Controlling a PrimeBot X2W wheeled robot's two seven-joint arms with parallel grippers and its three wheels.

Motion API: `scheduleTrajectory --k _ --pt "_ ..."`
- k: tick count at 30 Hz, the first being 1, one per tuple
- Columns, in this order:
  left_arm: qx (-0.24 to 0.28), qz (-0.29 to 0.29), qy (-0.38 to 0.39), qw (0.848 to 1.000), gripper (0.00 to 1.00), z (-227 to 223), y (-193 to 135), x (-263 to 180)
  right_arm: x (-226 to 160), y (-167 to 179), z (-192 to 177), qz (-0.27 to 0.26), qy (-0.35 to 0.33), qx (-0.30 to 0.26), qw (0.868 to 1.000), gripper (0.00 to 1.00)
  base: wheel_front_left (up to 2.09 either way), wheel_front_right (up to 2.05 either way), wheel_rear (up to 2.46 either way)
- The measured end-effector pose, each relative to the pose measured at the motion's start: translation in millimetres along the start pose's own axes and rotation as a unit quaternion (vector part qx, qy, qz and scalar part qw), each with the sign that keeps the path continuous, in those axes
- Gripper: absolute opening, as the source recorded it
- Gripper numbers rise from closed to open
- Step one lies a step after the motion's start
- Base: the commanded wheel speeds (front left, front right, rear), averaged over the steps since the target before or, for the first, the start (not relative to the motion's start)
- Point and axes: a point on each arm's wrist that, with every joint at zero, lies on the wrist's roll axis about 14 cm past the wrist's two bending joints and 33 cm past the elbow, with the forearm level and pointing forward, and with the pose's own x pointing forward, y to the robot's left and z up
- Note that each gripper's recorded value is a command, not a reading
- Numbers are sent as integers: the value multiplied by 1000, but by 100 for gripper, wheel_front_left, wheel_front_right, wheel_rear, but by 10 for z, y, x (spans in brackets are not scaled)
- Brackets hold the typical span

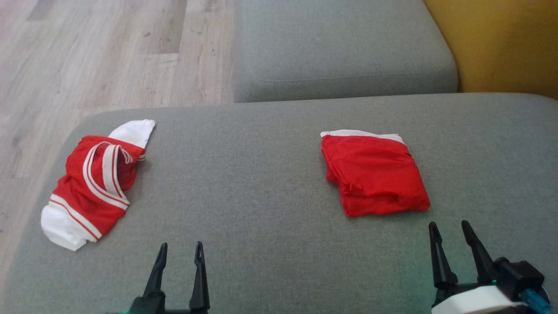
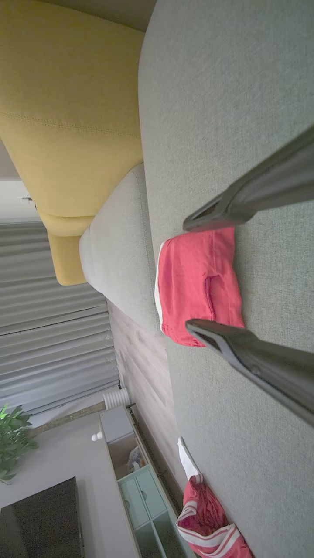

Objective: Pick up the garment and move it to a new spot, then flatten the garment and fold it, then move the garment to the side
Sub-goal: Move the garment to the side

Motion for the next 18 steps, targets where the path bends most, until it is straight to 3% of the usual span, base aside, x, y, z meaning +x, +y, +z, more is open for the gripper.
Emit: scheduleTrajectory --k 8,14,18 --pt "3 0 22 1000 100 -124 10 42 114 -42 -124 -5 23 1 1000 100 0 0 0" --pt "9 -3 38 999 100 -209 16 163 623 -166 -36 -4 22 -4 1000 100 0 0 0" --pt "13 0 40 999 100 -216 45 311 978 -274 -161 -4 68 7 998 100 0 0 0"
